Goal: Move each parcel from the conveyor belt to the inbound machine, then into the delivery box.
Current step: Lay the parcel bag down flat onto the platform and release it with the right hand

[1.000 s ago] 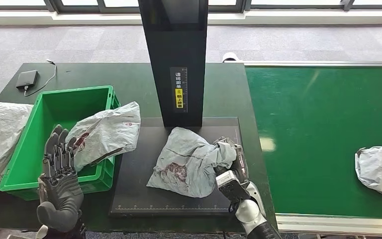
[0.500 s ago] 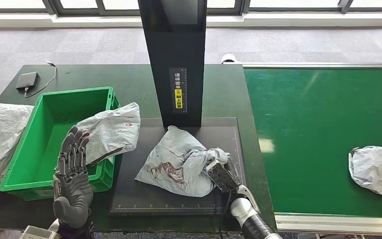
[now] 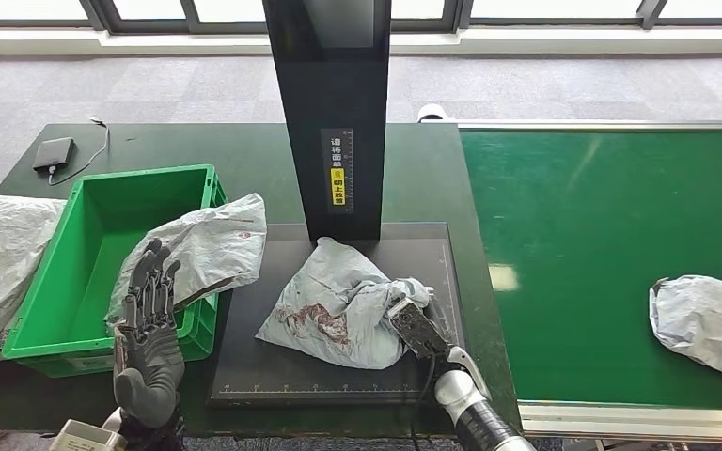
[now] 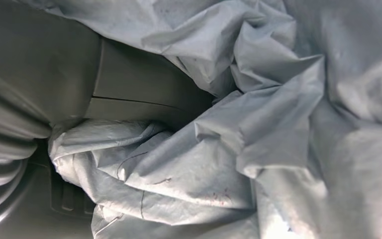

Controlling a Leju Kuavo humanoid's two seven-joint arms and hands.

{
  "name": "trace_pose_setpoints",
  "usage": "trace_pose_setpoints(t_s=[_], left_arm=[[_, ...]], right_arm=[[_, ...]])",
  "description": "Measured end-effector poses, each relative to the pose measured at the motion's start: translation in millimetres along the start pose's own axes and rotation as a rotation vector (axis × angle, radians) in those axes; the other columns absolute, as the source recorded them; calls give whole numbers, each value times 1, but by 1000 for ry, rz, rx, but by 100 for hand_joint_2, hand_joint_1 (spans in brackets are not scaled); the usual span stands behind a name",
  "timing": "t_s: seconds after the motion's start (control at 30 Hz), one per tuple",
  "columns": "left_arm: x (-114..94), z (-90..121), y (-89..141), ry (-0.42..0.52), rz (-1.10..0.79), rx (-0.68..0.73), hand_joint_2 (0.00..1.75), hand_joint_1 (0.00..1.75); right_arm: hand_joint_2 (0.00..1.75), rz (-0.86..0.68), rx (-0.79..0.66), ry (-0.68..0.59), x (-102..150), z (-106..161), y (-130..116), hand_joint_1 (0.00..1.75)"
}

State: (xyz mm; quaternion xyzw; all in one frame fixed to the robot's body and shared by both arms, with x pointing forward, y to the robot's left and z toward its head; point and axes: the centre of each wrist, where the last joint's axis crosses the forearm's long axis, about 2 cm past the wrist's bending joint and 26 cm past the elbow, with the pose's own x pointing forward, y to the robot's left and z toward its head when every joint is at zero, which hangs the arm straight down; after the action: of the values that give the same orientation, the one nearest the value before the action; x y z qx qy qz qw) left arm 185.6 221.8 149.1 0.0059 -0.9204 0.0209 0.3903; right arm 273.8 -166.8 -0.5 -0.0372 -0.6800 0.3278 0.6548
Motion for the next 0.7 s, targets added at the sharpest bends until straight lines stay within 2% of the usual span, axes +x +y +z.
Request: trace_pose_setpoints(t_s=[0.23,0.27,0.37,0.4,0.57,0.7], left_arm=[[0,0,-1,0,4,-5,0,0],[-1,0,-1,1,4,-6,0,0],[-1,1,-2,4,-14,-9,0,0],[-1,2,-3,5,-20,-9,0,0],[-2,4,-4,12,-9,-9,0,0],[-5,7,-5,27,-3,-47,0,0]], right_arm=[[175,-3,22,1,3,-1,4,174],[175,-6,29,-5,4,-1,5,140],[175,-38,59,-74,11,-2,15,10],[175,-56,62,-102,12,-1,18,0],[175,-165,54,-174,15,9,27,0],[175,-225,66,-253,30,26,30,0]])
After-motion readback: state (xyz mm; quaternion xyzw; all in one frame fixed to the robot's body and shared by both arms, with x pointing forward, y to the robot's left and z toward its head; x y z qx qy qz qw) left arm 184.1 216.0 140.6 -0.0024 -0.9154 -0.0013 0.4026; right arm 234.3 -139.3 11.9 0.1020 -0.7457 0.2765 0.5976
